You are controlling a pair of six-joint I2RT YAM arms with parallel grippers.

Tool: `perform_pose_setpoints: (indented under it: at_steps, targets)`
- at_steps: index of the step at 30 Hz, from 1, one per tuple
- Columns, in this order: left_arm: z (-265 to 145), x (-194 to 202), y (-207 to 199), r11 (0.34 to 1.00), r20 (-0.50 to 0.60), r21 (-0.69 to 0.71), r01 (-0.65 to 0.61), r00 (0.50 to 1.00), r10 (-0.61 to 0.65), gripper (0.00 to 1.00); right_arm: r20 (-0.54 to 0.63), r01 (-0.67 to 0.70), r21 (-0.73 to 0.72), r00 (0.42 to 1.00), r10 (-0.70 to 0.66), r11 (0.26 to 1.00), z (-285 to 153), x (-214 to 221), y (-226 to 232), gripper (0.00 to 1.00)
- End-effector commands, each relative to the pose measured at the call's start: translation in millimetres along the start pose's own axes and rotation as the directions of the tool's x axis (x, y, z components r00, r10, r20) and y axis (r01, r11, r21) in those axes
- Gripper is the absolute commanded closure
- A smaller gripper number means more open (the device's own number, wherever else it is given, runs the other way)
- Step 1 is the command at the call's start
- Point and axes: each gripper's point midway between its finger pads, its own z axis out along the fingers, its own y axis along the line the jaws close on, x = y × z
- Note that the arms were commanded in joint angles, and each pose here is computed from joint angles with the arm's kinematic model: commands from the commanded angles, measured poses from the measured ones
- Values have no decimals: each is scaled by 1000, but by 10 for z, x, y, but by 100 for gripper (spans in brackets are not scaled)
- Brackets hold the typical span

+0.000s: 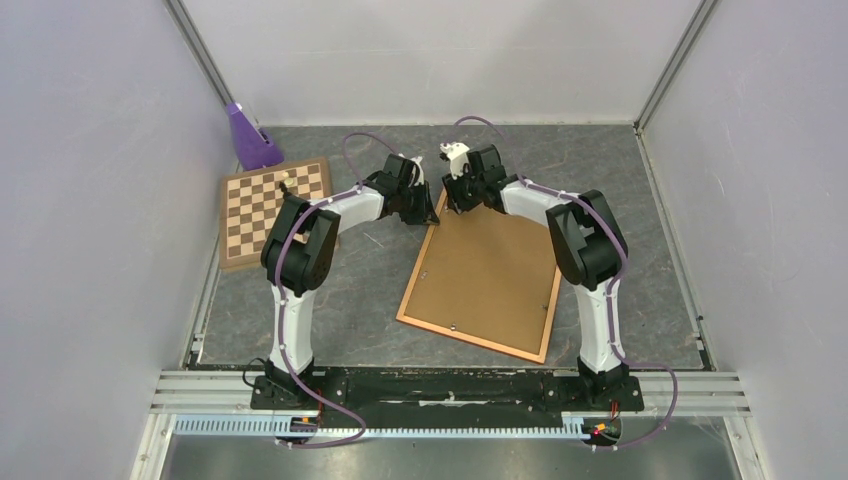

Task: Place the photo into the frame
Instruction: Install the photo frame at the center of the board.

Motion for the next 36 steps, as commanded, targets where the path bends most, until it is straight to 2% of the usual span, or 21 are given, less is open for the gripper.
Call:
perform_pose_setpoints:
  at_steps: [1,12,18,25,36]
  targets:
    - [-34,198,-8,999,-58,1,32,998,-32,98,-19,-22,-43,1000,21,999,73,66,180,66]
    - [-51,187,90,999,-44,-15,42,998,-42,98,-23,-32,-63,999,30,998,-1,129,284,67]
    - [-54,183,101,999,-42,-15,42,998,-42,98,3,-13,-2,1000,13,1000,-68,26,166,67]
    - [-55,185,126,999,-42,-18,40,998,-41,98,15,49,176,999,-52,983,-153,-98,-184,67]
    - [-39,192,154,999,-47,-18,42,998,-43,98,3,60,166,998,-61,984,-104,33,-167,67]
